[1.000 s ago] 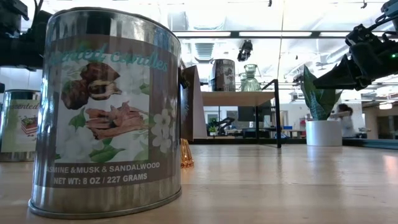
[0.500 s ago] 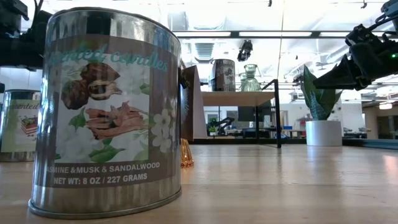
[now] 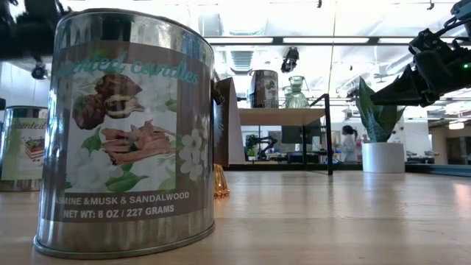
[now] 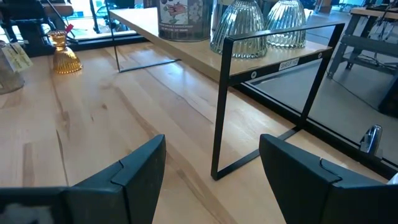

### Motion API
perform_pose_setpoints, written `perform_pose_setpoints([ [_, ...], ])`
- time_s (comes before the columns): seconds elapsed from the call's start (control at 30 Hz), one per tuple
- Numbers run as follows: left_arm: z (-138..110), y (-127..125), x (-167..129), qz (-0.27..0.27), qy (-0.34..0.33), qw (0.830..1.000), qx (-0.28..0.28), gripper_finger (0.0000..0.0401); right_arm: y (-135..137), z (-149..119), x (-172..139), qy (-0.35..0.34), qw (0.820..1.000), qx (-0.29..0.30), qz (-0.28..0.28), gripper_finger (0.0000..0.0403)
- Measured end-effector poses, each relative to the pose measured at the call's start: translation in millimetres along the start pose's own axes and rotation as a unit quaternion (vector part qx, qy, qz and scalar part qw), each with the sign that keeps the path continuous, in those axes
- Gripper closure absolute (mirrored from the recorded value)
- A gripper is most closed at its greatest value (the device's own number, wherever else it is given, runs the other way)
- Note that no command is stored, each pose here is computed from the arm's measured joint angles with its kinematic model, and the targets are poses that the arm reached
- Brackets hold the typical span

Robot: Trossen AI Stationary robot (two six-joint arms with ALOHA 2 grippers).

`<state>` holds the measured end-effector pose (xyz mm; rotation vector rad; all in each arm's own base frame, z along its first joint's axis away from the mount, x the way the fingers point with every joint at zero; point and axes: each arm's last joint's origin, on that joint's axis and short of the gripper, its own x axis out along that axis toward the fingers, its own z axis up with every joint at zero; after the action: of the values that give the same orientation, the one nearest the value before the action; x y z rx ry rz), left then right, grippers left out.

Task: Pick & Place candle stick holders
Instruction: Put the brown scented candle on the shelf

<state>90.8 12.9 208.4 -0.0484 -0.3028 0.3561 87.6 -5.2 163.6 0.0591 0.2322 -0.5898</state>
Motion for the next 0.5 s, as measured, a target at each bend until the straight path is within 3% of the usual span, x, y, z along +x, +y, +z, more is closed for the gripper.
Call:
perform_pose_setpoints([
  [0.13,25.0,0.5,-0.1,0.011,-0.005,1.000,0.001,0.0309,0.0,0.0,0.0,0.000,1.000,0.000,0.000,0.0152],
  [0.4,67.9,0.4,2.0,0.036,0.108,0.993,-0.040,0.0309,0.0,0.1,0.0,0.000,1.000,0.000,0.000,0.0152],
  [0.5,77.9,-4.6,9.6,0.000,0.149,0.987,-0.054,0.0309,0.0,0.0,0.0,0.000,1.000,0.000,0.000,0.0152],
])
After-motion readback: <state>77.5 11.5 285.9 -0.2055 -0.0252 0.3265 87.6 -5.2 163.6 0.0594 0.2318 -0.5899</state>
